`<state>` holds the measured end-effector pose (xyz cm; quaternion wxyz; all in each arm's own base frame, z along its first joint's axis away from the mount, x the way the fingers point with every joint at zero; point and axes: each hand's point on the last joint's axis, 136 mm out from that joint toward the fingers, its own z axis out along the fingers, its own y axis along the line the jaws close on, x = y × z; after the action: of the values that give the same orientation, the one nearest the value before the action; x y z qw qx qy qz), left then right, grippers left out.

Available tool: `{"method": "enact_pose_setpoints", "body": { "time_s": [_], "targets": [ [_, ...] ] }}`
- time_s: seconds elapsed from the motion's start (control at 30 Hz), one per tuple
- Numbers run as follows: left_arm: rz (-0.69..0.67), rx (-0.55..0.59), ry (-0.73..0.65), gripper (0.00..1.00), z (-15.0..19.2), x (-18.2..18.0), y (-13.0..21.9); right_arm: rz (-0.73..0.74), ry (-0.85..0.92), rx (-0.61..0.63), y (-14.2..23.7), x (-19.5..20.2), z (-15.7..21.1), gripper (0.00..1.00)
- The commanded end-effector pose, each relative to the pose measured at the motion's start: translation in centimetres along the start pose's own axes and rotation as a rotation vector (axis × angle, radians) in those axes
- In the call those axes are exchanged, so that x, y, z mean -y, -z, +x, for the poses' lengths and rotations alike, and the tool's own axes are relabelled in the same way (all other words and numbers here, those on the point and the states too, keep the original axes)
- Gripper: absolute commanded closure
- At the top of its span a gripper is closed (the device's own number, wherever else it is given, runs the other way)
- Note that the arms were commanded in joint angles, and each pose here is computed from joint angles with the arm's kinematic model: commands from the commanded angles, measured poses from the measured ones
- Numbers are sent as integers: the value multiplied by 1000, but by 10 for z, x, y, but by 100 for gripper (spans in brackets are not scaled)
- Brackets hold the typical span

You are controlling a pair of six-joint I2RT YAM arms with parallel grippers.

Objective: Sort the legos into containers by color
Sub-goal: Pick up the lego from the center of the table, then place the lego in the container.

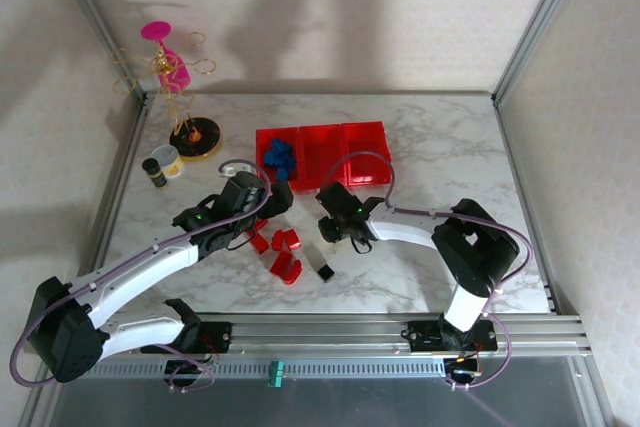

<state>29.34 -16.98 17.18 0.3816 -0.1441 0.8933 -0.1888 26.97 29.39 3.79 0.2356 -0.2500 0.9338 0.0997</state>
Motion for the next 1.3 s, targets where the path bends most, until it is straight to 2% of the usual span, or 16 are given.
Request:
{"method": "enact_pose_setpoints", "body": {
  "time_s": [0.0, 0.2, 0.33, 0.63, 0.8, 0.9, 1.03, 1.27],
  "targets": [
    [14, 66, -4, 0, -21, 13, 7, -11, -29, 123, 27, -2, -46, 72],
    [2, 122, -23, 0, -43, 23, 11, -21, -88, 211, 33, 14, -98, 72],
    [-3, 151, -26, 1, -57, 26, 11, 73, -83, 274, 29, 35, -131, 70],
    [-32, 186, 12, 0, -78, 17, 1, 178, -120, 343, -6, 65, -190, 68],
    [-52, 176, 20, 0, -77, 11, -4, 243, -109, 349, -15, 73, -201, 66],
    [-52, 167, 20, 0, -75, 10, -6, 232, -101, 368, -11, 71, -205, 57],
    [-30, 163, 27, 0, -75, 13, -5, 241, -90, 372, -6, 72, -207, 52],
    [29, 128, 8, 0, -71, 28, -2, 172, -96, 403, 25, 63, -206, 49]
  ]
}}
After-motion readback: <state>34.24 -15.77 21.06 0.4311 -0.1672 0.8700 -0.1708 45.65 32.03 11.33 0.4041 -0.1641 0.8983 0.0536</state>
